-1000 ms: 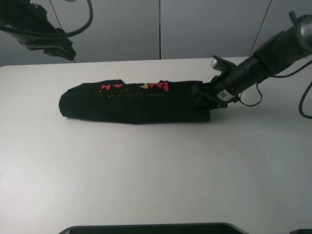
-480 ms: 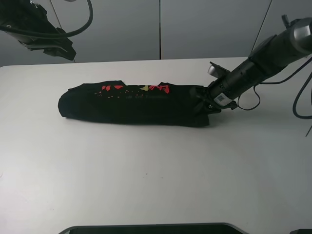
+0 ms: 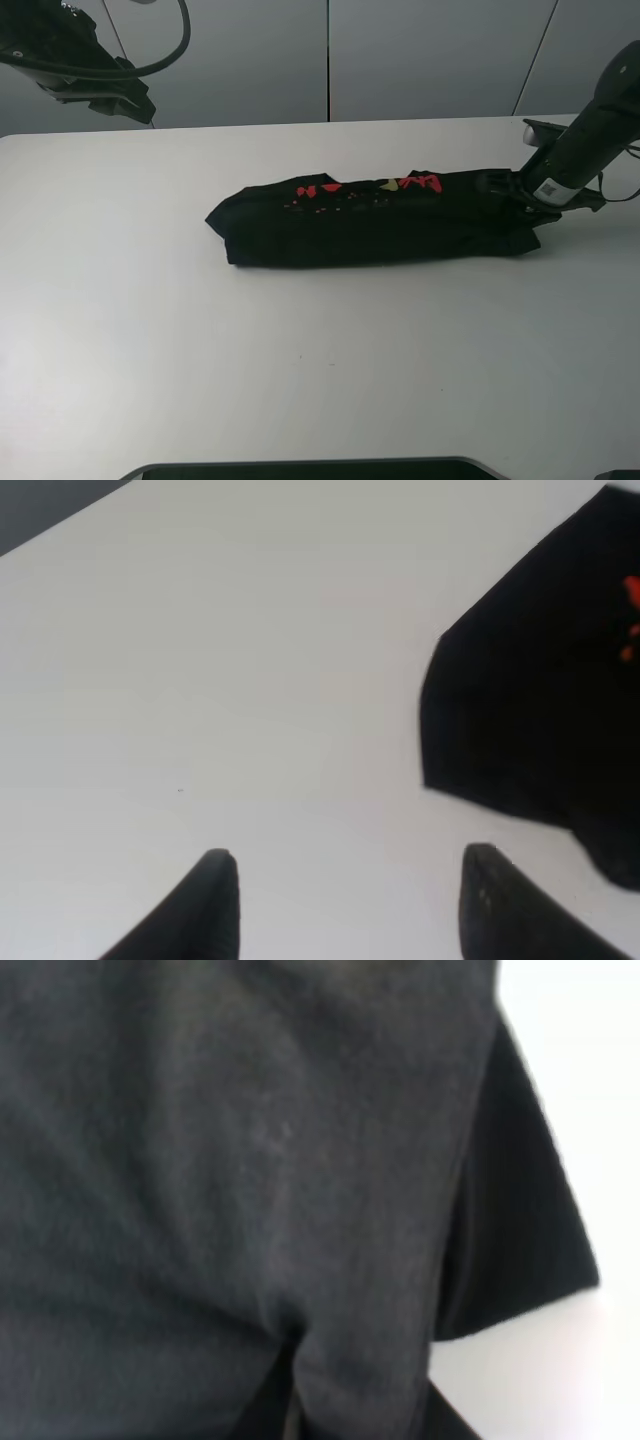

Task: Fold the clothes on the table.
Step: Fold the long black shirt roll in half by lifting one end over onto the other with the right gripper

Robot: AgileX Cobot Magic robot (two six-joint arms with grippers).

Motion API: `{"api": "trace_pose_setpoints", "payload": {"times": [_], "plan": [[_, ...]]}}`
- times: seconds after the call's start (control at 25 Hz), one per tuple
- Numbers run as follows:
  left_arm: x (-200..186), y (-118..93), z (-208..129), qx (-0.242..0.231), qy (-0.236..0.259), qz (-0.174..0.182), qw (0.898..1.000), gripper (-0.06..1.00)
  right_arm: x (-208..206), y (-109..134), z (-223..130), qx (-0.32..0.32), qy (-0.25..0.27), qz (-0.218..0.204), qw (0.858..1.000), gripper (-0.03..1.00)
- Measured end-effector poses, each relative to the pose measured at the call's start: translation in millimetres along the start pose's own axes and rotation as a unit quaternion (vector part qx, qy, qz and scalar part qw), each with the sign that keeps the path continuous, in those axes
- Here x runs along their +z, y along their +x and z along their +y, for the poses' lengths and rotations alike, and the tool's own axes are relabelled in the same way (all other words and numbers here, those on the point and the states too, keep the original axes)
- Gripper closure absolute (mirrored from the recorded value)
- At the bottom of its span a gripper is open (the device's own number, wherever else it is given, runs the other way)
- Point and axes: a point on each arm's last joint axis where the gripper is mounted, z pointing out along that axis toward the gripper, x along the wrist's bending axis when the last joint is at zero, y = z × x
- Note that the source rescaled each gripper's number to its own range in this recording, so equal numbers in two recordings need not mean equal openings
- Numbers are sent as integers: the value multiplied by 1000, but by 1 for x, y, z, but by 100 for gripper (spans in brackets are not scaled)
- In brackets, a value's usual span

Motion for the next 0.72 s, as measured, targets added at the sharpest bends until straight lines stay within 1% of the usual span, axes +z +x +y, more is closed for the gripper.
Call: {"api": "trace_pose_setpoints", "payload": {"times": [0.08,0.12,0.2,0.28,0.36,0.48,0.72], "plan": [[0,0,0,1,0,0,1000,31,-14,-18,3,-13,-9,-29,999,84],[0,0,0,2,0,0,1000,31,-25,-22,5,-20,-15,-38,999,84],[0,0,1,4,-4,1,1000,31,-50,-20,10,-28,-34,-41,998,84],[0,1,1,4,-8,3,1000,31,-76,-10,14,-45,-62,-35,996,84],[0,1,2,4,-11,4,1000,31,-96,5,14,-66,-80,-19,994,84],[0,1,2,4,-12,5,1000,31,-114,38,11,-112,-97,9,989,84],[0,1,3,4,-14,5,1000,31,-110,117,-3,-203,-83,56,974,84]]}}
